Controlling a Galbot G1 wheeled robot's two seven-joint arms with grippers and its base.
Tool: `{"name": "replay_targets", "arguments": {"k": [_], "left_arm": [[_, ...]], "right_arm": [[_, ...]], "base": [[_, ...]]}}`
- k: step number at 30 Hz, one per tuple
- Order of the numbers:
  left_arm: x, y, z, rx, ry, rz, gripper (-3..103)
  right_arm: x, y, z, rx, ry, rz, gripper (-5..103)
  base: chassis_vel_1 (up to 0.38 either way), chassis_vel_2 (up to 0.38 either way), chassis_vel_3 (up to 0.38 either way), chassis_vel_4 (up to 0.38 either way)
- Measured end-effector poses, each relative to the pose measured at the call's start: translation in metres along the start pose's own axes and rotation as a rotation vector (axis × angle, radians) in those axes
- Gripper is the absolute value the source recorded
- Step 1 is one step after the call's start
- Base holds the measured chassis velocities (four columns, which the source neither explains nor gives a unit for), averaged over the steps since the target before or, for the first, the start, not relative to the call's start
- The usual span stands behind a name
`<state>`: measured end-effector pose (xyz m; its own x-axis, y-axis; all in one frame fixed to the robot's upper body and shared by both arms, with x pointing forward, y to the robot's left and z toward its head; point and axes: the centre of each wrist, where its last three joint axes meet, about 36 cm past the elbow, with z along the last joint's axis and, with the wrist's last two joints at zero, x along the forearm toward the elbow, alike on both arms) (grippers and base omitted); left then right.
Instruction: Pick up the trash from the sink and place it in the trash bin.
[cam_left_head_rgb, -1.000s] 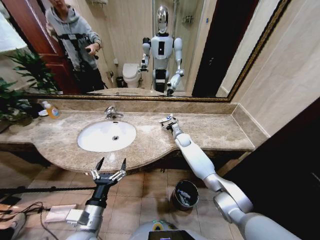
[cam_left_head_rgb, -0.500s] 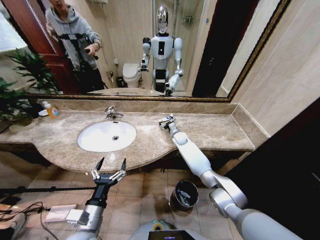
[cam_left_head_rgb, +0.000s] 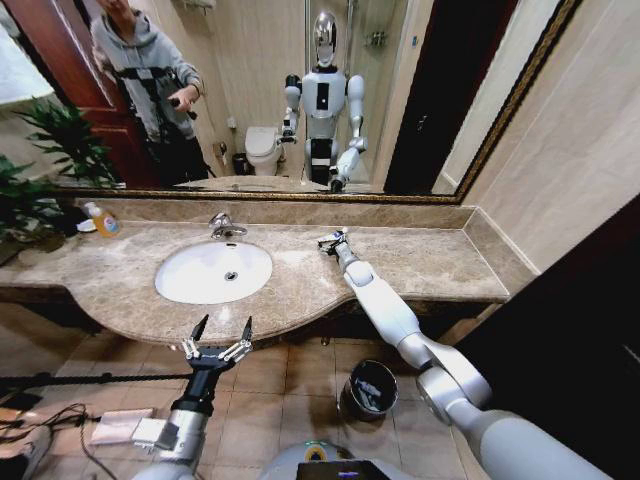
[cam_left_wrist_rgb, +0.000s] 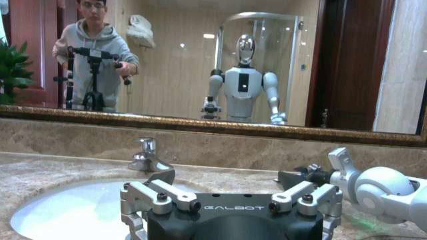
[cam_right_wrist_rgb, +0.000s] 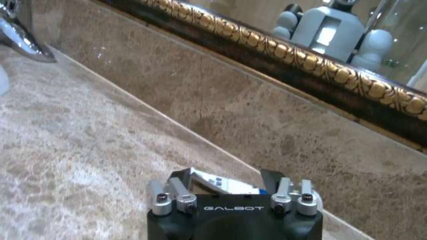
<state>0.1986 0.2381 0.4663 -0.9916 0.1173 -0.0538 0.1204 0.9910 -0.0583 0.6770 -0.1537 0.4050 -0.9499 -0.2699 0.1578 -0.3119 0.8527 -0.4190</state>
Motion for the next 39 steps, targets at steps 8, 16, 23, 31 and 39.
{"name": "replay_targets", "arguments": {"k": [8,16,23,31,39], "left_arm": [[0.000,0.000,0.000,0.000,0.000,0.000,100],[0.000,0.000,0.000,0.000,0.000,0.000,100],[0.000,0.000,0.000,0.000,0.000,0.000,100],[0.000,0.000,0.000,0.000,0.000,0.000,100],[0.000,0.000,0.000,0.000,0.000,0.000,100]], "right_arm": [[0.002,-0.001,0.009,0.032,0.027,-0.022,44],[-0.006,-0.007,0.003,0.040,0.025,-0.014,18],[-0.010,-0.018,-0.008,0.042,0.006,-0.006,0],[-0.006,-0.019,-0.012,0.055,0.004,-0.013,0],[0.001,-0.020,-0.010,0.073,0.020,-0.013,15]], "base": [[0.000,0.000,0.000,0.000],[0.000,0.000,0.000,0.000],[0.000,0.000,0.000,0.000],[0.000,0.000,0.000,0.000],[0.000,0.000,0.000,0.000]]}}
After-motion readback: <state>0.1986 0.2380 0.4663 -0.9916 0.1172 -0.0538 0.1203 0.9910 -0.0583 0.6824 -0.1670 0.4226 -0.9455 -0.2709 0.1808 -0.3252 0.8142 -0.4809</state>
